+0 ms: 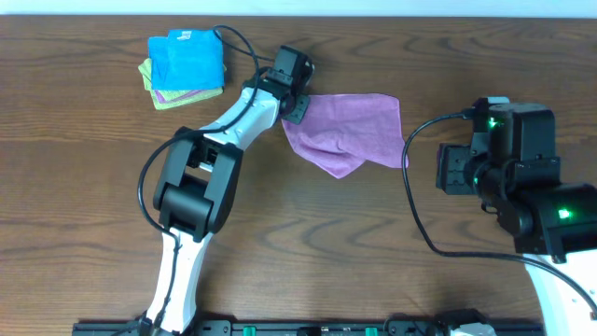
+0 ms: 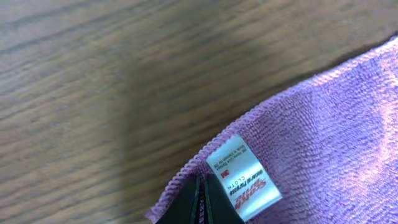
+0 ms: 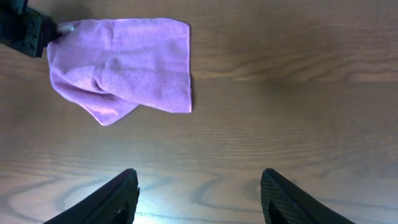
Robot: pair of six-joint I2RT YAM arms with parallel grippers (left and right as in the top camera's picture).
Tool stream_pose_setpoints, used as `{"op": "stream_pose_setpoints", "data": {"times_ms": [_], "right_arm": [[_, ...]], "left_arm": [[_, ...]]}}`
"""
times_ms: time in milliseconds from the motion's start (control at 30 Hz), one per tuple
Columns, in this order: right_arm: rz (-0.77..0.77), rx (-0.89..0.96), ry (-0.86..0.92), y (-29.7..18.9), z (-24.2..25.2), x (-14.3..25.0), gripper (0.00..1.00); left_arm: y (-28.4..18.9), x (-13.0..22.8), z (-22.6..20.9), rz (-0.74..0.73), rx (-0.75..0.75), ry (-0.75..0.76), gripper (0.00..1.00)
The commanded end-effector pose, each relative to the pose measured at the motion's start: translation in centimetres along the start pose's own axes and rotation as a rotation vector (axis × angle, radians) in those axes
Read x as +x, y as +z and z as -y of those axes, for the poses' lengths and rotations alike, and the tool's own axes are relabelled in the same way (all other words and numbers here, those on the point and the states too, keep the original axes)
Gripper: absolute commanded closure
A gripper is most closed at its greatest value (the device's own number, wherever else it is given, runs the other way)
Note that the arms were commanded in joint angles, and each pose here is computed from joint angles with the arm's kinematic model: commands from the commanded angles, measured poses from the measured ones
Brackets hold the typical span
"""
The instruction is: Fold the cloth
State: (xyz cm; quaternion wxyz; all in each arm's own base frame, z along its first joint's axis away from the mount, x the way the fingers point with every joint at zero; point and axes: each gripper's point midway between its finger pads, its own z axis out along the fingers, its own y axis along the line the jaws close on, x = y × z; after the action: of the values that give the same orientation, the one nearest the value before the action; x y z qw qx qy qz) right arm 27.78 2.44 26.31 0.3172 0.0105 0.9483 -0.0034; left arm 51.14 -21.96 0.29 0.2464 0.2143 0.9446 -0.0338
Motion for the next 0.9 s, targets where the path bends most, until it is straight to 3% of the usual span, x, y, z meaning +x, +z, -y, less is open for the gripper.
{"op": "stream_pose_setpoints", "data": {"times_ms": [0, 533, 867], "right_arm": [[0.006, 0.001, -0.010, 0.0, 0.2, -0.2, 0.36], [0.019, -0.001, -0.009, 0.2, 0.1, -0.6, 0.35], [-0.130, -0.005, -0.021, 4.8, -0.7, 0.3, 0.38]], "left_arm": [[2.6, 2.7, -0.6, -0.081, -0.011, 0.007, 0.94], [4.2, 2.4, -3.2, -0.055, -0.128, 0.043, 0.94], [2.8, 2.2, -3.2, -0.112, -0.126, 0.051, 0.95]]}}
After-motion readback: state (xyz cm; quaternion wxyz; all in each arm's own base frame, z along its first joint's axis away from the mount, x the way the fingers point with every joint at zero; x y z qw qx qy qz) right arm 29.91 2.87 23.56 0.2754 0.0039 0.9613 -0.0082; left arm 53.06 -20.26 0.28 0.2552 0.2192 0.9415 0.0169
